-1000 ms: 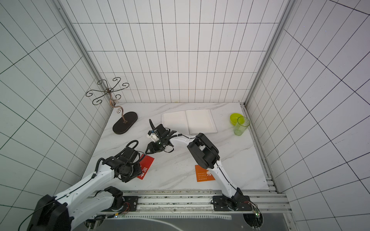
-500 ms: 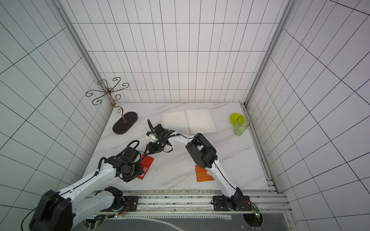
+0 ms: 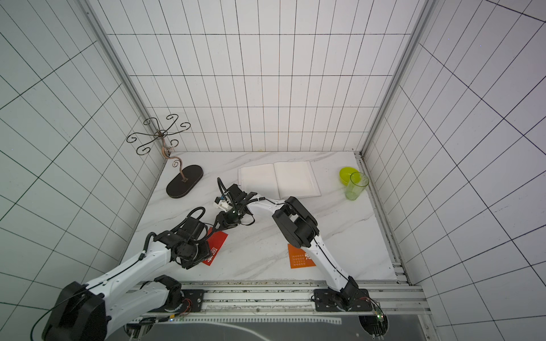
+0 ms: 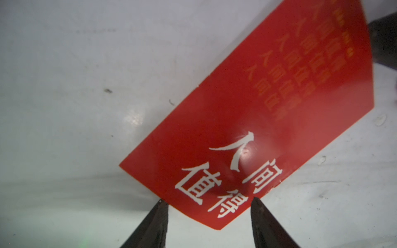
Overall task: Place the photos into the photo albums
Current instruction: Pick up the photo at the center of the board.
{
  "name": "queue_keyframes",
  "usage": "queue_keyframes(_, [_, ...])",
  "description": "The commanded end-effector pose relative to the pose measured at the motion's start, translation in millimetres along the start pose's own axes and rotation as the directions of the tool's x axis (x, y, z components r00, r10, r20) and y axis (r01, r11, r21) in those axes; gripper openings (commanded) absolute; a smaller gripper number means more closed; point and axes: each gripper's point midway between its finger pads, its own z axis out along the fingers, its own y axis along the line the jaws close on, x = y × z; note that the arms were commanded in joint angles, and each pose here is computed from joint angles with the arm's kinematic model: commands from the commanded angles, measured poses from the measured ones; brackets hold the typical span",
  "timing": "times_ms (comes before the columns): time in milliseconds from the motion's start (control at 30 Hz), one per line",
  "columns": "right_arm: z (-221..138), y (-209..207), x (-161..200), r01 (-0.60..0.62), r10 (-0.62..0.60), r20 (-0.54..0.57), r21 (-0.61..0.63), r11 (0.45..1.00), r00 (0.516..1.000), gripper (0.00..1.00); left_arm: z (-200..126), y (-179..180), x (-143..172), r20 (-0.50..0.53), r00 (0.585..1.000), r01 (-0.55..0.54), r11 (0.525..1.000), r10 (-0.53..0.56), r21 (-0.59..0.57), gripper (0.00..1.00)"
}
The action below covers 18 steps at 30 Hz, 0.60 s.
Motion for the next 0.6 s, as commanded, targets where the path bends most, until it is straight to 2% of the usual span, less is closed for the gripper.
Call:
queue_keyframes(0, [7,21,-2,0.024,-0.027,-0.038,-0.075,0.997,0.999,0.41,9,-3,3,-0.013,1.0,0.01,0.999,-0.01,0.035,0.61])
queue_keyframes(333, [-1,32,-2,0.042,-0.047,-0.039,-0.129,0.991,0.998,0.26,9,-1,4,-0.013,1.0,0.018,0.999,-0.017,0.031,0.61])
queue_keyframes(567, [-14,27,-2,0.048,-0.053,-0.03,-0.143,0.988,0.998,0.25,8,1,5,-0.011,1.0,0.023,0.999,-0.023,0.025,0.61])
